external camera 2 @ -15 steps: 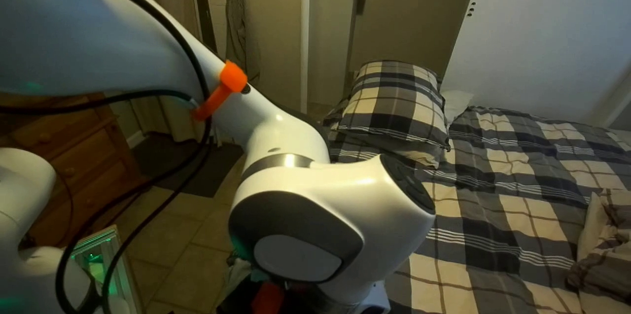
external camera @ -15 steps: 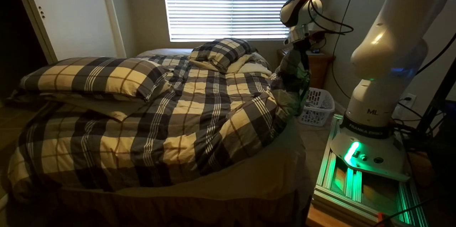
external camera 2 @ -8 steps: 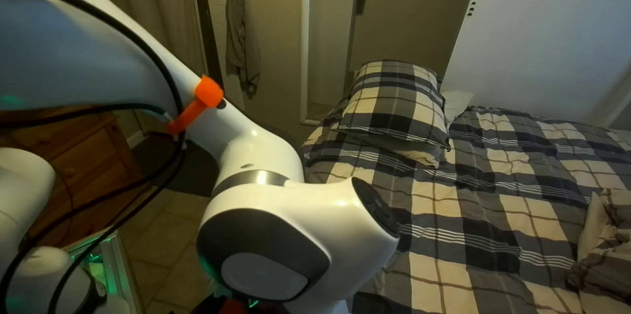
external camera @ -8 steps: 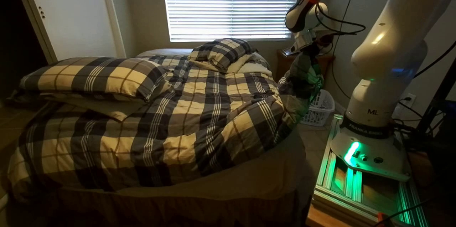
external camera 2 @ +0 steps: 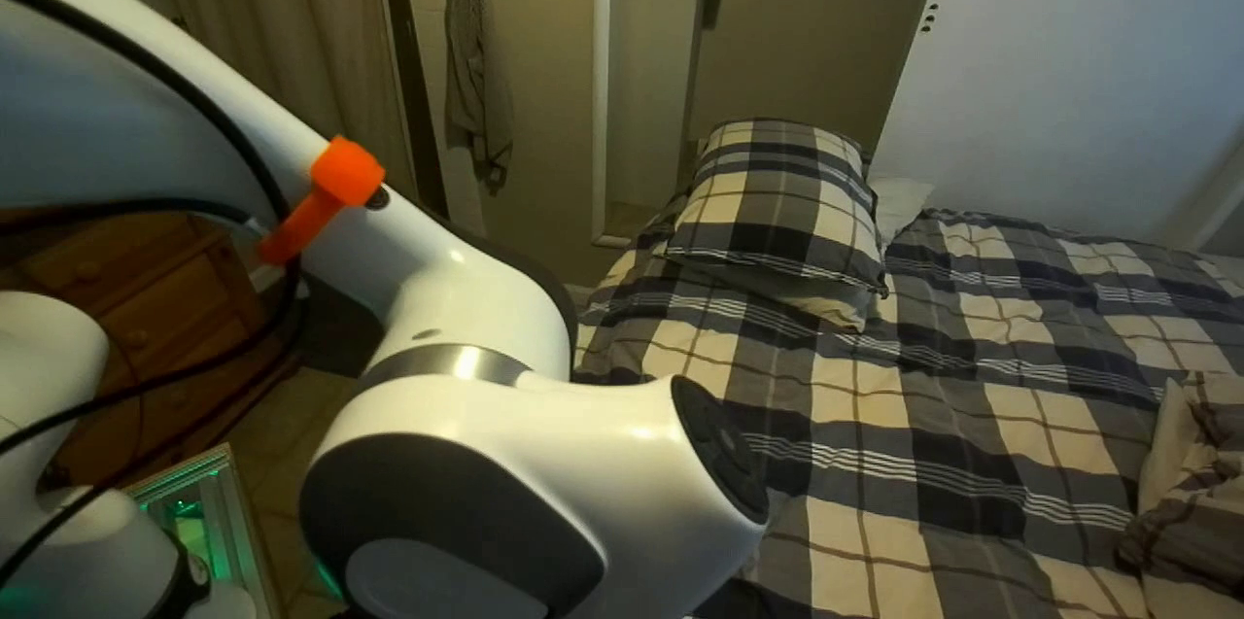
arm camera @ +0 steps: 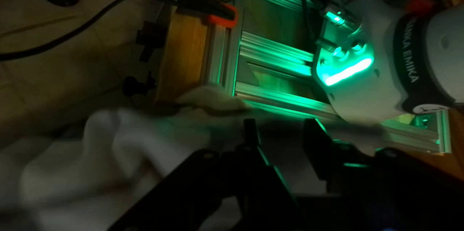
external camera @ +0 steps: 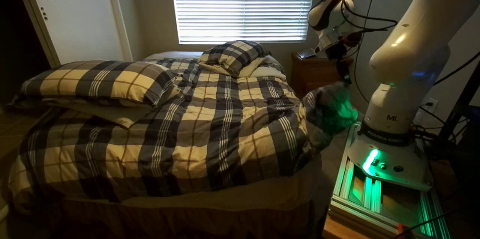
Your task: Fix the bed cover
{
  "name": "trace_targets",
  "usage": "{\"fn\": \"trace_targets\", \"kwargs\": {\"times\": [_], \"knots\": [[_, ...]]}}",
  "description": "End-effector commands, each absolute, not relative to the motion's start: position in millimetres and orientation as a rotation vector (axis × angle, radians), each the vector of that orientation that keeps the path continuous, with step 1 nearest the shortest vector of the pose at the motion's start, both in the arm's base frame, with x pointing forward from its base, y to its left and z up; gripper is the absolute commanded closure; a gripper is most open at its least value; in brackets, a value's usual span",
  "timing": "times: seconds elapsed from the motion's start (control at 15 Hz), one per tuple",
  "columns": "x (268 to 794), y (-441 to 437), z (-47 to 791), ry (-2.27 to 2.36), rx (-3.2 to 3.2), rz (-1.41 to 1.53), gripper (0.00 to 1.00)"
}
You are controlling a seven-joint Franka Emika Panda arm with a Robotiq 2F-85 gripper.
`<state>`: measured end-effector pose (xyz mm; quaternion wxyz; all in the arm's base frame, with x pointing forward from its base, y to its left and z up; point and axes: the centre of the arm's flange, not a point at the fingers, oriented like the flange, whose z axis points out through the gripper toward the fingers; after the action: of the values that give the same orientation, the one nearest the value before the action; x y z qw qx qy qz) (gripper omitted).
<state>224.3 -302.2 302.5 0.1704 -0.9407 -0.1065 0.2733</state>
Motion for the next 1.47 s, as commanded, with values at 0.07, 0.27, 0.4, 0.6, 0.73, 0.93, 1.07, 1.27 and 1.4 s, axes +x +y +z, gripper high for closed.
{"fn": "trace_targets", "kwargs": {"times": [0.07, 0.27, 0.4, 0.6, 0.73, 0.93, 1.07, 1.27, 1.4], "knots": [[200, -289, 354, -0.35, -2.622, 0.73, 0.23], [203, -291, 368, -0.287, -2.687, 0.64, 0.03], [218, -300, 377, -0.226, -2.779, 0.505, 0.0], [233, -303, 393, -0.176, -2.863, 0.31, 0.0], [281, -285, 388, -0.11, -2.909, 0.162, 0.0], [322, -266, 395, 0.024, -2.969, -0.063, 0.0], [342, -257, 402, 0.099, -3.007, -0.166, 0.0], [360, -248, 410, 0.203, -3.041, -0.227, 0.0], [365, -243, 415, 0.272, -3.037, -0.231, 0.0]]}}
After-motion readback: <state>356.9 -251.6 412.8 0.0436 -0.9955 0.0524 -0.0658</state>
